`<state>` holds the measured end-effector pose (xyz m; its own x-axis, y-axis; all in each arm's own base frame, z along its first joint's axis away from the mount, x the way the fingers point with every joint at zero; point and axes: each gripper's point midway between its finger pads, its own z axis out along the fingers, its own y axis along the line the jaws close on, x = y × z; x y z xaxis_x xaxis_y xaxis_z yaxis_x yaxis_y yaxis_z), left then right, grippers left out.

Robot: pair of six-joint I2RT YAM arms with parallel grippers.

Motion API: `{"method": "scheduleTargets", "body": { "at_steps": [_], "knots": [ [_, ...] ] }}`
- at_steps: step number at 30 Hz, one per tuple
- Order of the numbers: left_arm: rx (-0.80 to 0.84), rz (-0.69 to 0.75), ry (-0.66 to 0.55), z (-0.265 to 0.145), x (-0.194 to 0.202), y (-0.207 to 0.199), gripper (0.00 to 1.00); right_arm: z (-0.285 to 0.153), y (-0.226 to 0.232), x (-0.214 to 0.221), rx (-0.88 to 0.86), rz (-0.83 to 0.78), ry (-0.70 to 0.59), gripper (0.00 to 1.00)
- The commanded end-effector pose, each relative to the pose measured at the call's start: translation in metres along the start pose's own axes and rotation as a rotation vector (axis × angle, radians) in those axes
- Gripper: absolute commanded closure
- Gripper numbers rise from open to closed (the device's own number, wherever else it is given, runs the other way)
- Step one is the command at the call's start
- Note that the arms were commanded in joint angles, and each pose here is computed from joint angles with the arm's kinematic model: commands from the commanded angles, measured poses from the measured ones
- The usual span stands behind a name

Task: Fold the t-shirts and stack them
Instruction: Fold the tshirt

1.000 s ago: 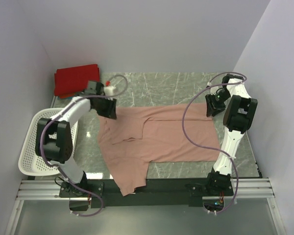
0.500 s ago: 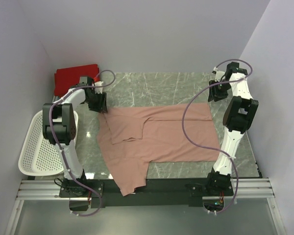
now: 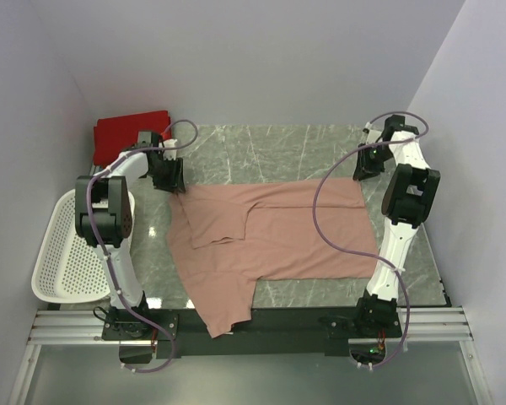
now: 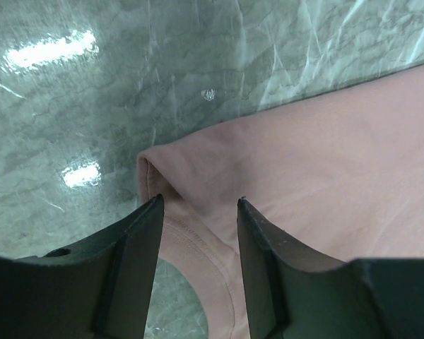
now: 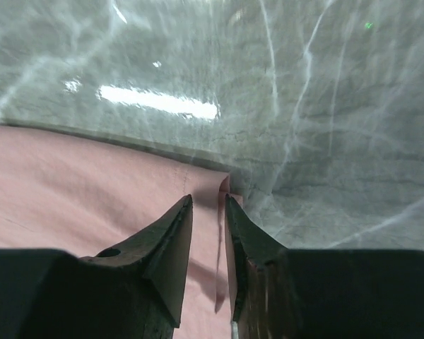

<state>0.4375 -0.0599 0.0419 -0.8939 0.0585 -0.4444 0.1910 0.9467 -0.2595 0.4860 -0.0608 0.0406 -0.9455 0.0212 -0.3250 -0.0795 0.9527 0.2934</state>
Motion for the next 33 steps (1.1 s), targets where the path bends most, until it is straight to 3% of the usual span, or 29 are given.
{"method": "scheduleTargets", "body": {
  "at_steps": [1,17,20,24,30,33],
  "knots": [
    [-0.009,-0.002,-0.020,-0.001,-0.004,0.002,0.49,-0.008,0.009,0.003,-0.007,-0.002,-0.015,0.68],
    [-0.030,-0.003,-0.003,0.008,0.006,0.008,0.48,-0.013,0.009,0.026,0.007,0.000,0.062,0.66],
    [-0.028,-0.005,-0.002,0.009,0.006,0.009,0.49,-0.016,0.013,0.022,-0.006,0.002,0.040,0.68],
    [-0.028,-0.007,-0.001,0.011,0.007,0.009,0.50,-0.014,0.015,0.022,-0.025,0.012,0.060,0.80],
    [-0.031,-0.006,0.005,0.012,0.011,0.010,0.50,-0.020,0.019,0.014,-0.031,0.014,0.027,0.79],
    [-0.029,-0.007,0.004,0.012,0.011,0.010,0.51,-0.025,0.021,0.008,-0.035,0.009,0.009,0.84]
  ]
}}
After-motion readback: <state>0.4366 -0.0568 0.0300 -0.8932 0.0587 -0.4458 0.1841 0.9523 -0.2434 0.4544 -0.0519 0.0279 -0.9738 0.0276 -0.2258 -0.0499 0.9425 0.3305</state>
